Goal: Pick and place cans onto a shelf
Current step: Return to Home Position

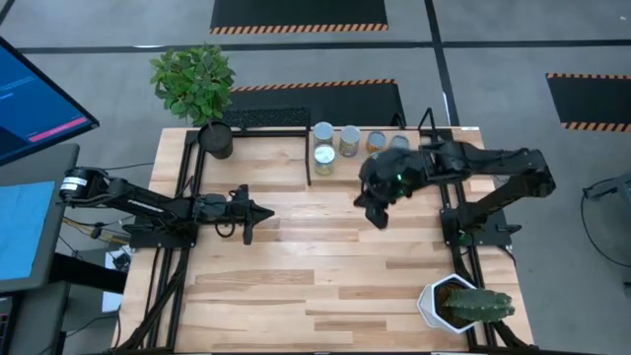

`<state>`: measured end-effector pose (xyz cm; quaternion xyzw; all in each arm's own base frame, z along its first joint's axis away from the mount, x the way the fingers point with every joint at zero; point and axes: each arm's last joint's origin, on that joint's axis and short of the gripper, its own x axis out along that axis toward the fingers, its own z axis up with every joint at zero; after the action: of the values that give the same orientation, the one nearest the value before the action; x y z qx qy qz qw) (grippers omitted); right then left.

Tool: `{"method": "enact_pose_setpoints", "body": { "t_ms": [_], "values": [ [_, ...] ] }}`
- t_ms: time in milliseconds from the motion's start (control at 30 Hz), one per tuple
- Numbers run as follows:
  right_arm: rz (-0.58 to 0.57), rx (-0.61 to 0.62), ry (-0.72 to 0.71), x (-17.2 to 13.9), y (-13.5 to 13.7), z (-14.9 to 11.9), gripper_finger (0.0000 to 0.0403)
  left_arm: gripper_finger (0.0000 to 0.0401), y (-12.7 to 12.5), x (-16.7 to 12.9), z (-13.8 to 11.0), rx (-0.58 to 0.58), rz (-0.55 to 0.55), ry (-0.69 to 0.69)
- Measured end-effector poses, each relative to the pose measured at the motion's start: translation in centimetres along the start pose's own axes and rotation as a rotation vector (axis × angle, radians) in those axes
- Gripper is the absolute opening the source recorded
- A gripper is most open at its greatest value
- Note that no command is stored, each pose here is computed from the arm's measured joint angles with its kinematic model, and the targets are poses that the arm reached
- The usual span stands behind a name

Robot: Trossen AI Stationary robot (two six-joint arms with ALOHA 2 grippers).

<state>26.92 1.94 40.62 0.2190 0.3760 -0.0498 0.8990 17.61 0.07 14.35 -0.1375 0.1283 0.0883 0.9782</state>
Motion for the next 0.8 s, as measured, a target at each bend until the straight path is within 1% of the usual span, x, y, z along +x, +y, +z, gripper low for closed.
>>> {"method": "enact_pose_setpoints", "body": {
  "t_ms": [67,167,200,233,300,333,367,400,433,500,533,600,633,700,767,800],
  "values": [
    [0.031,-0.029,0.011,0.0,1.1,-0.5,0.0058,0.0,0.0,0.0,-0.1,-0.038,0.005,0.015],
    [0.067,-0.061,0.032,0.0,2.4,-1.3,0.0058,0.0,0.2,0.0,-0.5,-0.05,0.018,0.052],
    [0.077,-0.063,0.038,-0.1,2.8,-1.6,0.0058,0.0,0.2,0.0,-0.6,-0.077,0.019,0.062],
    [0.084,-0.072,0.044,-0.1,3.0,-1.8,0.0058,0.0,0.1,0.0,-0.6,-0.139,0.006,0.069],
    [0.089,-0.12,0.055,-0.1,3.3,-2.0,0.0058,0.0,-0.1,0.0,-0.4,-0.306,-0.038,0.063],
    [0.092,-0.092,0.067,-0.1,3.3,-2.2,0.0058,0.0,-0.2,0.0,-0.2,-0.369,-0.077,0.056],
    [0.101,-0.026,0.078,-0.1,3.6,-2.4,0.0058,0.0,-0.5,0.0,0.1,-0.425,-0.137,0.048],
    [0.111,0.034,0.088,-0.2,4.0,-2.6,0.0058,0.0,-0.8,-0.1,0.5,-0.468,-0.226,0.04],
    [0.115,0.058,0.1,-0.2,4.3,-2.9,0.0058,0.0,-1.3,-0.2,1.0,-0.492,-0.326,0.029],
    [0.085,0.013,0.093,-0.3,5.4,-4.0,0.0058,0.0,-2.4,-0.7,2.1,-0.491,-0.524,-0.016],
    [0.064,-0.023,0.084,-0.3,6.0,-4.8,0.0058,0.0,-2.9,-1.1,2.6,-0.478,-0.605,-0.05],
    [0.025,-0.102,0.051,-0.6,7.4,-6.7,0.0058,0.0,-3.8,-1.7,3.3,-0.436,-0.715,-0.116],
    [0.013,-0.147,0.015,-0.8,8.0,-7.7,0.0058,0.0,-4.2,-2.0,3.4,-0.405,-0.753,-0.142],
    [0.009,-0.246,-0.066,-0.9,9.3,-9.8,0.0058,0.0,-4.9,-2.4,3.5,-0.364,-0.797,-0.173],
    [0.045,-0.346,-0.127,-0.8,10.1,-12.0,0.0058,0.0,-5.5,-2.6,3.4,-0.365,-0.798,-0.189],
    [0.091,-0.398,-0.159,-0.8,10.4,-12.8,0.0058,0.0,-5.6,-2.6,3.3,-0.374,-0.784,-0.194]
  ]
}}
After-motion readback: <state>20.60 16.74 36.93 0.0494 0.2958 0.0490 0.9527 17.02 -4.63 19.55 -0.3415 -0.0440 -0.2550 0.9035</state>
